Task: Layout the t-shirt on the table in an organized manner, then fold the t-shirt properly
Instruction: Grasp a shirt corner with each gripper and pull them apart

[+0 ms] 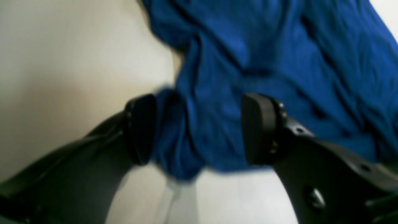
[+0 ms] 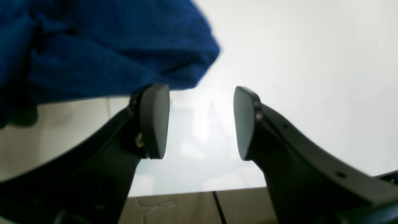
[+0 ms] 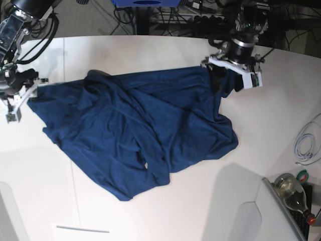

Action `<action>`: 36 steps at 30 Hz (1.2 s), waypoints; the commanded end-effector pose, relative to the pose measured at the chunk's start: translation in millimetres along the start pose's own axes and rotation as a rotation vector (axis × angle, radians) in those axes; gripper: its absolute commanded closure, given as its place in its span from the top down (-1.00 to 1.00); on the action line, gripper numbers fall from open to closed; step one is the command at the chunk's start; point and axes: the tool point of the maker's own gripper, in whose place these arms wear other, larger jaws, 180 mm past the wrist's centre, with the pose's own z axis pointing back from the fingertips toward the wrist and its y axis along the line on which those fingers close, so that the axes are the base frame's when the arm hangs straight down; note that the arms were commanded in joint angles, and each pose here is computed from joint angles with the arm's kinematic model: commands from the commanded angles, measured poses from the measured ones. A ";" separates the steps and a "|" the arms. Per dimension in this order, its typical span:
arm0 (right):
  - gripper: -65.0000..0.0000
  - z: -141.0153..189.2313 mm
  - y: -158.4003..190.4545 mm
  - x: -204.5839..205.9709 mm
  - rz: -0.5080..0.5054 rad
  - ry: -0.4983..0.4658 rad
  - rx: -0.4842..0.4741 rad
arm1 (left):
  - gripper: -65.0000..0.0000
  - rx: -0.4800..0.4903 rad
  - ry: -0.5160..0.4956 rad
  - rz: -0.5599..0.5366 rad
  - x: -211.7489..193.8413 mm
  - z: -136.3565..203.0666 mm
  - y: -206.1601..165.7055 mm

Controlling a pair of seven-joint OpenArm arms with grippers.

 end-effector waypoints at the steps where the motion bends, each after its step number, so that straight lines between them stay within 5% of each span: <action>1: -0.04 1.9 -5.8 8.7 0.007 -0.030 -0.011 | 0.24 -0.015 -0.038 0.000 11.7 -3.2 -4.5; 10: -0.04 -1.6 -3.7 5.1 0.002 -0.018 -0.001 | 0.24 -0.014 0.136 -0.002 8.3 -42.3 -4.5; 18: -0.04 -1.3 -5.9 5.9 0.000 -0.020 -0.006 | 0.24 -0.009 0.142 -0.013 5.5 -35.1 -3.5; 22: -0.04 -1.4 -5.1 7.0 0.002 -0.022 -0.004 | 0.24 0.099 0.139 -0.022 10.1 -29.1 23.7; 31: -0.04 -4.4 -3.6 8.6 -0.004 -0.020 0.003 | 0.22 0.128 0.174 -0.024 -2.1 -32.1 34.8; 33: -0.04 -6.0 -2.9 9.1 -0.006 -0.018 0.006 | -0.09 0.132 0.193 -0.025 -9.4 -32.6 36.2; 36: -0.04 -6.7 -3.6 8.0 -0.012 -0.015 0.006 | -1.00 0.141 0.191 -0.022 -8.8 -32.4 39.9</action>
